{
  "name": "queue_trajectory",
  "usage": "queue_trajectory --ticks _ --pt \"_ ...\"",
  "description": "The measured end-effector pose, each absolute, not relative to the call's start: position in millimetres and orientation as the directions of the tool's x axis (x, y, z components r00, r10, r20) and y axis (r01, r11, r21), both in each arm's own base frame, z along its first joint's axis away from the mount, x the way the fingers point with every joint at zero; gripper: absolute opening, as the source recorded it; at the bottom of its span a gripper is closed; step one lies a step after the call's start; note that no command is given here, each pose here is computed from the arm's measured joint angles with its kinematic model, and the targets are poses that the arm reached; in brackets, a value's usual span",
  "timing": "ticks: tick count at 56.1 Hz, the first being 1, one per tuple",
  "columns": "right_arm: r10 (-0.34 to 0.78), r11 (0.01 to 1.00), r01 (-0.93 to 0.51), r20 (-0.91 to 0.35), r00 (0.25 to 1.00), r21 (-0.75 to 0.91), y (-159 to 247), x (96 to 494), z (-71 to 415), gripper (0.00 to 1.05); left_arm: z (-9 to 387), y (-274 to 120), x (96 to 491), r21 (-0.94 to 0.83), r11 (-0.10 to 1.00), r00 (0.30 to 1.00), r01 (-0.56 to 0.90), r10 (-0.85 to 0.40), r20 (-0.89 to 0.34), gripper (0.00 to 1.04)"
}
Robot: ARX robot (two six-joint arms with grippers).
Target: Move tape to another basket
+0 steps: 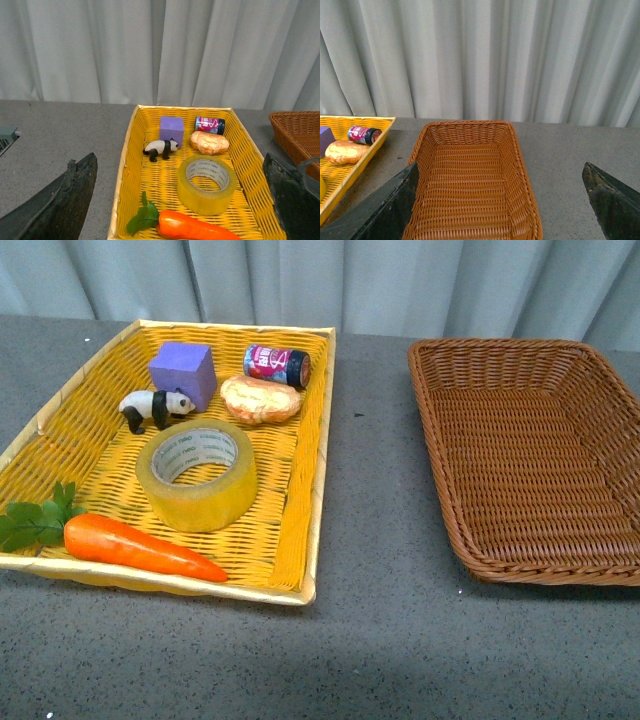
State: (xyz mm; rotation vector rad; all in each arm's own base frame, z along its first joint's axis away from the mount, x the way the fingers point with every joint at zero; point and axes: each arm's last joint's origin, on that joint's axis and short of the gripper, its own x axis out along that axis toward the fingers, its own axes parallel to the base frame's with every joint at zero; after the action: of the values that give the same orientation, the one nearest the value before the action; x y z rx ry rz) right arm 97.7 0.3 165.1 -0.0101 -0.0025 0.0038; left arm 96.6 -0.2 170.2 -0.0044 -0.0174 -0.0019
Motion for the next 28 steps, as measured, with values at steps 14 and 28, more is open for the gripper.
queue_trajectory --ticks 14,28 --pt "0.004 1.0 -0.004 0.002 1.0 -0.01 0.3 97.7 165.1 0.96 170.2 -0.2 96.6 -0.004 1.0 1.0 0.002 -0.002 0.017 0.98" --pt "0.004 1.0 -0.004 0.002 1.0 -0.01 0.3 97.7 165.1 0.96 170.2 -0.2 96.6 -0.004 1.0 1.0 0.002 -0.002 0.017 0.98"
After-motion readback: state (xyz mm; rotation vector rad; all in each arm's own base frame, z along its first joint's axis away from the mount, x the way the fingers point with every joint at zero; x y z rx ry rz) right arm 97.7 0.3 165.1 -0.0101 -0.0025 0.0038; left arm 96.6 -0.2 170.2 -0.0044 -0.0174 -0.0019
